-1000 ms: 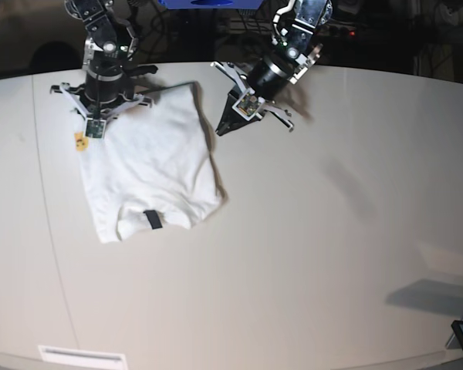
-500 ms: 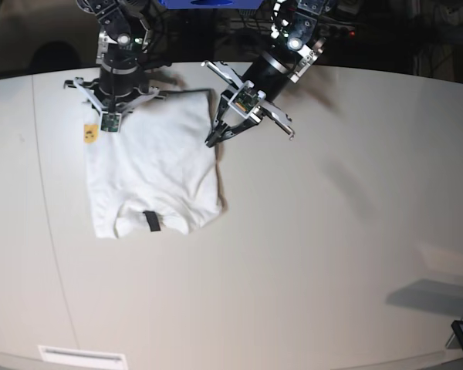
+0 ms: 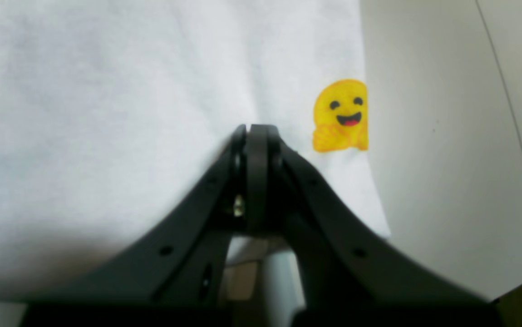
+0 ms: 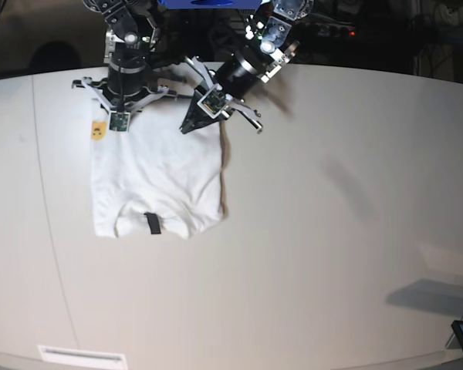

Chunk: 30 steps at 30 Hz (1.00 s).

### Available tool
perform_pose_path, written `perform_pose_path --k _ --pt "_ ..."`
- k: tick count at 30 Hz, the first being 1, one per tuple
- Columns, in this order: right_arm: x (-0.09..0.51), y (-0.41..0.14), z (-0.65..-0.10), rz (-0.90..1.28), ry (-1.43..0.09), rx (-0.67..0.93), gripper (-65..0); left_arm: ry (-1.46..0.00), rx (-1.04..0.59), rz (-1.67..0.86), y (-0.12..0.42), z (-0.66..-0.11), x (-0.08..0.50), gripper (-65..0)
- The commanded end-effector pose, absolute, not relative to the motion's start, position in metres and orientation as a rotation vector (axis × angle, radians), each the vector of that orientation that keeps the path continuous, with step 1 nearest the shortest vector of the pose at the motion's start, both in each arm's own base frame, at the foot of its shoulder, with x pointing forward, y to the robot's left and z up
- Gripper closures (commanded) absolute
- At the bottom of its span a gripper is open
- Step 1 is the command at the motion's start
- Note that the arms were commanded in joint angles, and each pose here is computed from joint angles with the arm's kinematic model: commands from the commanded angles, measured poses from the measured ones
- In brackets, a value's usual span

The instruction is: Fold the T-shirt properly

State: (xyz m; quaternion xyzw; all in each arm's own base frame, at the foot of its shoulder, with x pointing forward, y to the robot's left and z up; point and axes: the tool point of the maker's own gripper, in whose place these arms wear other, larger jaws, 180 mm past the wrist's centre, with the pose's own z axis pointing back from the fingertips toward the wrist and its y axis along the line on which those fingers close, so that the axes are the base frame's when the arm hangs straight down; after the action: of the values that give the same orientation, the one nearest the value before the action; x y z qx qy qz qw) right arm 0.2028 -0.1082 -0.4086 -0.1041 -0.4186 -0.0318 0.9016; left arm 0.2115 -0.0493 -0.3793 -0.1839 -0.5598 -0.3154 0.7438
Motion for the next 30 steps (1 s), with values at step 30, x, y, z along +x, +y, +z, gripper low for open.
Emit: perform_pose_path --k 30 --pt "0.207 -0.163 -0.386 -0.213 -0.903 -0.308 -4.9 -1.169 -0.279 -0.59 0.002 -0.414 0.229 0.0"
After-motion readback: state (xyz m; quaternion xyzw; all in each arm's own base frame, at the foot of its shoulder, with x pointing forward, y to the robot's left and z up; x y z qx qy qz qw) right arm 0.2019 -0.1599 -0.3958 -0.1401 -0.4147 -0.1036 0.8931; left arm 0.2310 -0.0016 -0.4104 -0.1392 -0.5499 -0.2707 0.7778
